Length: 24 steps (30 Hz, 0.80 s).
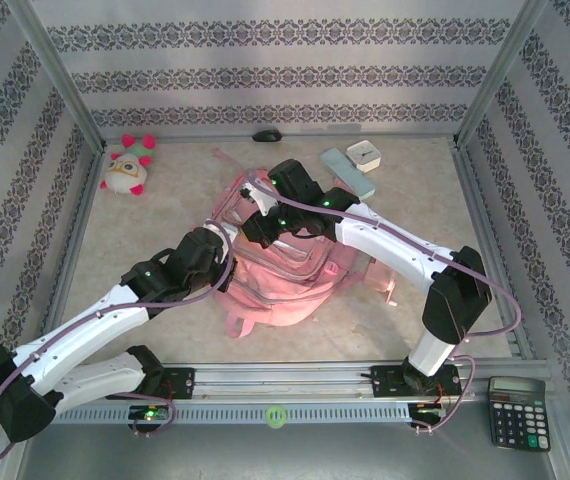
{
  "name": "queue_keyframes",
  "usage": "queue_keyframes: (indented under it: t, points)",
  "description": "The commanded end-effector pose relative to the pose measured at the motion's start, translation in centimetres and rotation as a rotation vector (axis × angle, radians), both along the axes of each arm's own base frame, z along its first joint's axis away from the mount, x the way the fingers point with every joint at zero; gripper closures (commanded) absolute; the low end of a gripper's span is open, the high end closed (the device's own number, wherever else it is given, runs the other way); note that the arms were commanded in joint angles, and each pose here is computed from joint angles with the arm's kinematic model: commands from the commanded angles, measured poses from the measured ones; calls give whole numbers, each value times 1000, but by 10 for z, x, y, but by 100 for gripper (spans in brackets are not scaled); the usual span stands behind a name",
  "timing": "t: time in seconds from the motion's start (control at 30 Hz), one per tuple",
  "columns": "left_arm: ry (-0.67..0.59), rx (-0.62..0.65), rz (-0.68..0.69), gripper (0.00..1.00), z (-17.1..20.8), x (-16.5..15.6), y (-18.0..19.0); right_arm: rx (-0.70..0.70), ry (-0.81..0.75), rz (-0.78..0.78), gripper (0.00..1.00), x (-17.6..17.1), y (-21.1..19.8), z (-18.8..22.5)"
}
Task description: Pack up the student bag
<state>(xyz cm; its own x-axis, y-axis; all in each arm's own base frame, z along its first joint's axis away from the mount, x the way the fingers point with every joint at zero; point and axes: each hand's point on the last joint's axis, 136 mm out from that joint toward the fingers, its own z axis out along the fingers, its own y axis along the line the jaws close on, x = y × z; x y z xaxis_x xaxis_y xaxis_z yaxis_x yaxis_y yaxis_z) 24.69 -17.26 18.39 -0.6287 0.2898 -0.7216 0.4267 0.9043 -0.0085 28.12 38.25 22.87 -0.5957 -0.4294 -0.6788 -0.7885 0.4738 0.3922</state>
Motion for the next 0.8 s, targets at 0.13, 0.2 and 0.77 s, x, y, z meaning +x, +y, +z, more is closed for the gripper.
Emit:
queue_keyframes:
  t: [0.13,0.2,0.77]
  points:
    - [-64,44,27,100,6,-5,22,120,-108,180,100,-25,6,52]
    - [-59,41,30,100,4,-7,27,126,-120,227,100,-33,4,55]
    - [41,-81,-200,100,-3,-26,2,129,-133,313,100,-45,-13,52]
